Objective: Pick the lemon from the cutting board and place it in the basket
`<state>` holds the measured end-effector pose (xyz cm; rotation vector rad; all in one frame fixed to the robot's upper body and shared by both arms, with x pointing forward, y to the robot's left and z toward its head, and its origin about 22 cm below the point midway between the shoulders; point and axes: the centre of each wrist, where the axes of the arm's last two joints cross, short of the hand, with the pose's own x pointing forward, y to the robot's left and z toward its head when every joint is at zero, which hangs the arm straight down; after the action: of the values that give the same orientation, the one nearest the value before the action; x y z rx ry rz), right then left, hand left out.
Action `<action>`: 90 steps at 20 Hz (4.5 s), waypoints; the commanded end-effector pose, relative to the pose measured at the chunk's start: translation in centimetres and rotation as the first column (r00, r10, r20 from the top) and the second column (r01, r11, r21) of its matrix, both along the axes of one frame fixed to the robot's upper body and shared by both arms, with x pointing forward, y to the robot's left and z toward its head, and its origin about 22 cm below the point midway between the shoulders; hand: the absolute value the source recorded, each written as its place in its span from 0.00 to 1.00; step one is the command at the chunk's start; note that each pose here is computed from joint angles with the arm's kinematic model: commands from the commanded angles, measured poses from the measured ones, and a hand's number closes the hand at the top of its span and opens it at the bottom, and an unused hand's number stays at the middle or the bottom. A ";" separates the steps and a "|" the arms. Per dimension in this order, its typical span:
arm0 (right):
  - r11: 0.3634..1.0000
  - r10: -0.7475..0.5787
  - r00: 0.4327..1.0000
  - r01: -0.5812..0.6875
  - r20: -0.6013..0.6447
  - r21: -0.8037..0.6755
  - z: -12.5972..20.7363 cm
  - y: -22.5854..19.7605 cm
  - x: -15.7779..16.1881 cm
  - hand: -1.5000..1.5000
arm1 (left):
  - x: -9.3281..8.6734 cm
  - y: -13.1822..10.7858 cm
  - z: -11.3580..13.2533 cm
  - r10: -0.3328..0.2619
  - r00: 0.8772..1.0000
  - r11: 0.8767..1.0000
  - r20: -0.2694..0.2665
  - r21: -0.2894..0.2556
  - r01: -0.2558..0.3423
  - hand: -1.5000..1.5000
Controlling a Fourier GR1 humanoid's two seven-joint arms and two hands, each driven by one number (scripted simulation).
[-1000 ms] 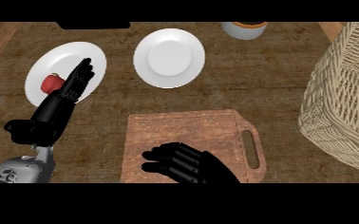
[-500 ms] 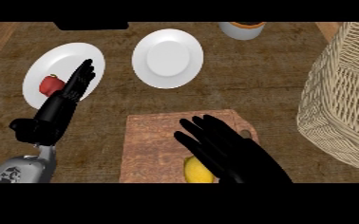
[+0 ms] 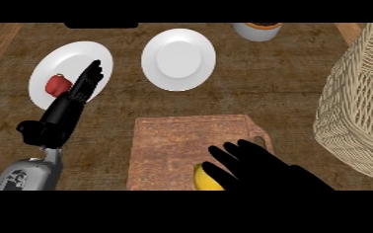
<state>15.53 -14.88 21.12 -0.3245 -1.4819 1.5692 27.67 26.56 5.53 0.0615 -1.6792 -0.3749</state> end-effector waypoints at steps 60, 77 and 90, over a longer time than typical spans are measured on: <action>0.997 -0.073 0.997 0.073 -0.018 0.031 -14.0 4.2 3.7 0.00 | -0.1 -1.5 -0.7 -0.034 0.999 0.999 0.010 0.006 0.034 0.50; 0.996 -0.059 0.992 0.051 -0.107 -0.079 -18.2 3.5 4.2 0.00 | 0.1 -0.3 0.3 -0.011 1.000 1.000 -0.001 -0.003 0.011 0.50; 0.977 0.093 0.996 -0.093 -0.008 -0.194 -21.8 5.3 2.7 1.00 | -0.8 1.1 0.6 -0.031 0.999 0.999 0.013 0.010 0.031 0.50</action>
<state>19.64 -9.71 2.16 -0.3607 -1.3577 1.6948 27.28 26.61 5.82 0.0426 -1.6919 -0.3875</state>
